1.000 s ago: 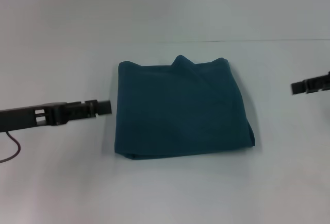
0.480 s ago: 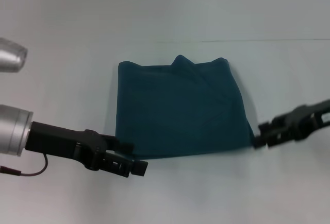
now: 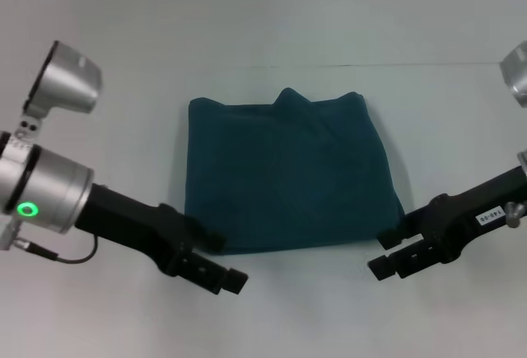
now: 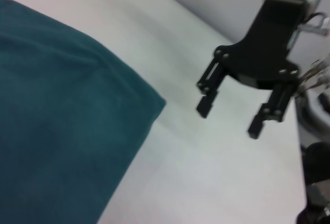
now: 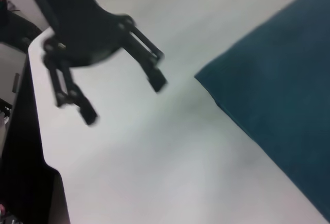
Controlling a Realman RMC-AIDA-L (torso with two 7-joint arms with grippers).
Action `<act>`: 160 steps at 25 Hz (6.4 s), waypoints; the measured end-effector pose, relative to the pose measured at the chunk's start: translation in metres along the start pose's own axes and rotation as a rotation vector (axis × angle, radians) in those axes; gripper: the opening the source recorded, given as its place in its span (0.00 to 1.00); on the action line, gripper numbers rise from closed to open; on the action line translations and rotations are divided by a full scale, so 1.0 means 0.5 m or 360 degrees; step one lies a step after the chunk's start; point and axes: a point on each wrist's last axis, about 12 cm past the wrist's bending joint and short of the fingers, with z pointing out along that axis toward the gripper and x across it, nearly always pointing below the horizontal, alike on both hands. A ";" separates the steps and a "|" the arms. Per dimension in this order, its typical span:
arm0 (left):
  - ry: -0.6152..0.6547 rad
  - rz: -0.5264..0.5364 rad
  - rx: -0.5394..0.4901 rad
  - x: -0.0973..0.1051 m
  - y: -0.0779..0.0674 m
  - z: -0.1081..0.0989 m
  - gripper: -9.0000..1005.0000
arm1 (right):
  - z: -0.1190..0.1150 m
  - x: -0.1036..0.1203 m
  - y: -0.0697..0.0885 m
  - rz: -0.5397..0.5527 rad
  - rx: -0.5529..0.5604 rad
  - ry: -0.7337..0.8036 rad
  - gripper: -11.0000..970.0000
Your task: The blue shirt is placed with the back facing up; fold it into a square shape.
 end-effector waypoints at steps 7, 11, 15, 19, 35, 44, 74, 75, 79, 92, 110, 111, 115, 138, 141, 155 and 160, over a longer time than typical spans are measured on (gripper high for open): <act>-0.0063 0.0013 -0.0070 -0.021 0.010 0.023 0.95 | 0.023 -0.017 0.003 -0.0099 0.0003 -0.0112 0.74; -0.0074 -0.0017 -0.0054 -0.023 0.012 0.026 0.95 | 0.032 -0.019 0.006 -0.0168 0.0002 -0.0163 0.74; -0.0081 -0.0044 -0.0055 -0.022 0.014 0.026 0.95 | 0.037 -0.020 0.007 -0.0189 -0.0001 -0.0168 0.74; -0.0083 -0.0050 -0.0059 -0.022 0.015 0.026 0.95 | 0.038 -0.021 0.007 -0.0193 -0.0001 -0.0171 0.74; -0.0037 0.0084 -0.0068 -0.023 0.010 0.031 0.94 | 0.029 -0.023 0.006 -0.0189 0.0011 -0.0178 0.74; -0.0046 0.0082 -0.0076 -0.024 0.012 0.029 0.95 | 0.029 -0.024 0.006 -0.0188 0.0011 -0.0181 0.74; -0.0051 0.0063 -0.0109 -0.022 0.017 0.028 0.95 | 0.026 -0.031 0.012 -0.0192 -0.0028 -0.0257 0.74; -0.0051 0.0063 -0.0108 -0.022 0.017 0.028 0.95 | 0.026 -0.031 0.012 -0.0192 -0.0028 -0.0257 0.74; -0.0050 0.0063 -0.0109 -0.022 0.017 0.028 0.95 | 0.026 -0.031 0.012 -0.0192 -0.0028 -0.0258 0.74; -0.0049 0.0049 -0.0123 -0.018 0.019 0.025 0.95 | 0.028 -0.033 0.013 -0.0200 -0.0032 -0.0249 0.74; -0.0068 0.0025 -0.0150 -0.020 0.024 0.021 0.95 | 0.025 -0.028 0.018 -0.0222 -0.0068 -0.0226 0.74; -0.0069 0.0025 -0.0150 -0.021 0.024 0.021 0.95 | 0.025 -0.028 0.019 -0.0231 -0.0073 -0.0224 0.74; -0.0069 0.0021 -0.0151 -0.022 0.024 0.021 0.95 | 0.024 -0.026 0.020 -0.0252 -0.0082 -0.0215 0.74; -0.0066 0.0015 -0.0150 -0.020 0.024 0.021 0.94 | 0.025 -0.028 0.015 -0.0247 -0.0047 -0.0246 0.74; -0.0069 0.0012 -0.0151 -0.019 0.024 0.020 0.94 | 0.025 -0.029 0.013 -0.0239 -0.0030 -0.0252 0.74; -0.0068 0.0009 -0.0152 -0.019 0.024 0.020 0.94 | 0.029 -0.035 0.024 -0.0274 -0.0095 -0.0319 0.74; -0.0068 0.0009 -0.0156 -0.019 0.025 0.020 0.94 | 0.026 -0.029 0.023 -0.0267 -0.0095 -0.0318 0.74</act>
